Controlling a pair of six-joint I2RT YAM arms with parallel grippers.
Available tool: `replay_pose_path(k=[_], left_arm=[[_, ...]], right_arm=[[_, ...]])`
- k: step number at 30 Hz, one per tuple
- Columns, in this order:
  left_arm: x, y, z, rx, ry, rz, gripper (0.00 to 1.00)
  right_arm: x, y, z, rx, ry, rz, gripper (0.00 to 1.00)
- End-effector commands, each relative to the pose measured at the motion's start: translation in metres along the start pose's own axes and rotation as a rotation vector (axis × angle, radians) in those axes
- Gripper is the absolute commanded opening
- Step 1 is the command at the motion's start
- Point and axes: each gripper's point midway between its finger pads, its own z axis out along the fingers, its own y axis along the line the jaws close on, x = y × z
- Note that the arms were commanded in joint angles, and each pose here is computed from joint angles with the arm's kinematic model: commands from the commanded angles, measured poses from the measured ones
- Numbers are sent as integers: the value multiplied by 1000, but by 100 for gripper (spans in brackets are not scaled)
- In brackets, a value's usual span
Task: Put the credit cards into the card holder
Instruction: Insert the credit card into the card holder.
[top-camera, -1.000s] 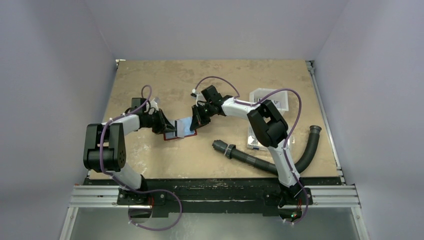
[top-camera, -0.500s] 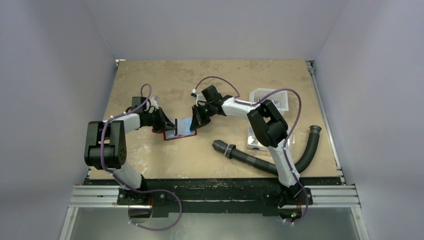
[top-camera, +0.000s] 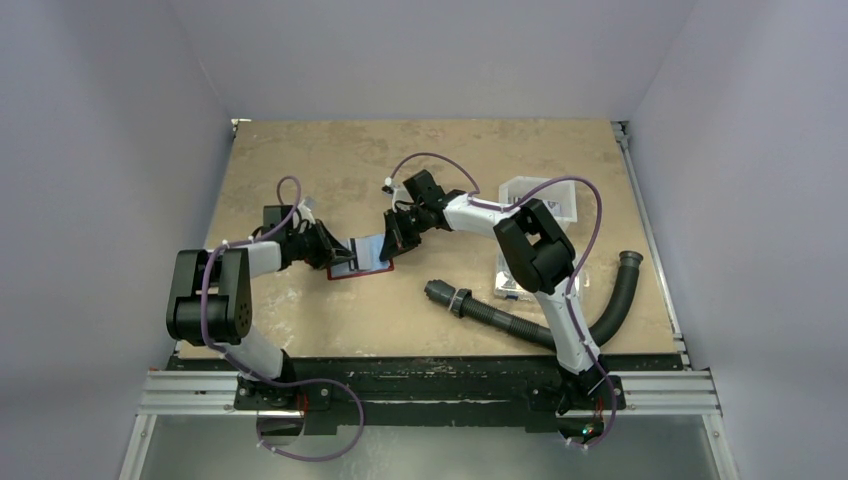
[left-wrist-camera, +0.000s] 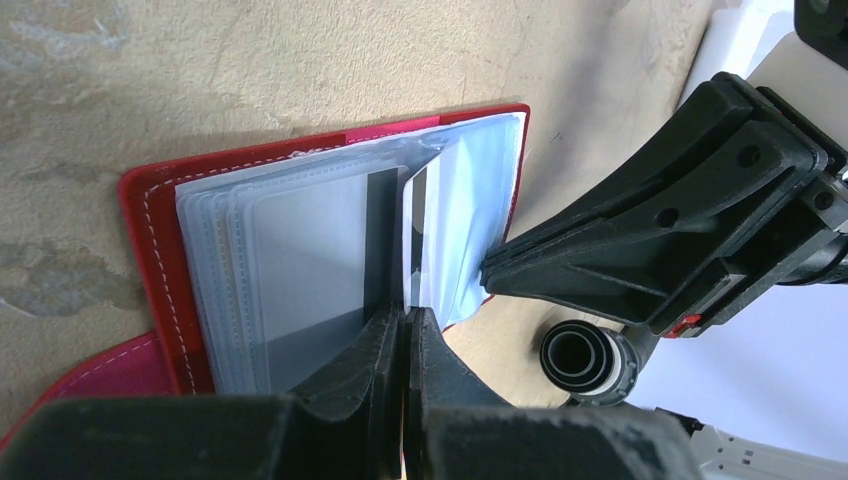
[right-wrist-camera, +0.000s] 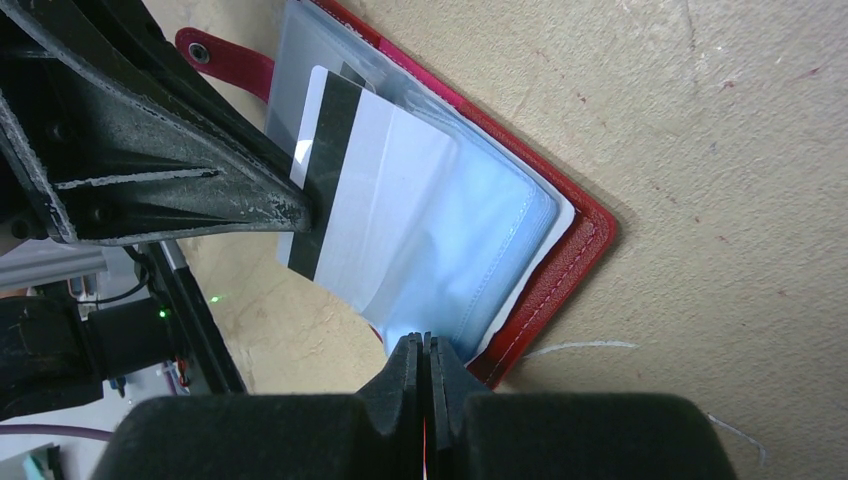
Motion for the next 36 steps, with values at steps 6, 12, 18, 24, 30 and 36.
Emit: replay_pose_path(k=[6,12,18,24,30,36], left_arm=[[1,-7,5,27,-17,33,0],[15,2,7,-87,62,84,0],[-2,-4,-7,-209,10,165,28],[-5,-11,-10,-305,-22,242,45],[0,-18,3,-323,-27,281,44],[13,-47,28,-247,-21,316,42]], right_arm=[[12,-31,11,94,17,10,0],[-5,-17,-5,103,-18,11,4],[-30,4,-30,109,-88,-12,9],[-37,-7,-35,141,-93,-5,14],[-32,-19,-21,145,-72,13,15],[-23,-15,-9,85,-58,41,6]])
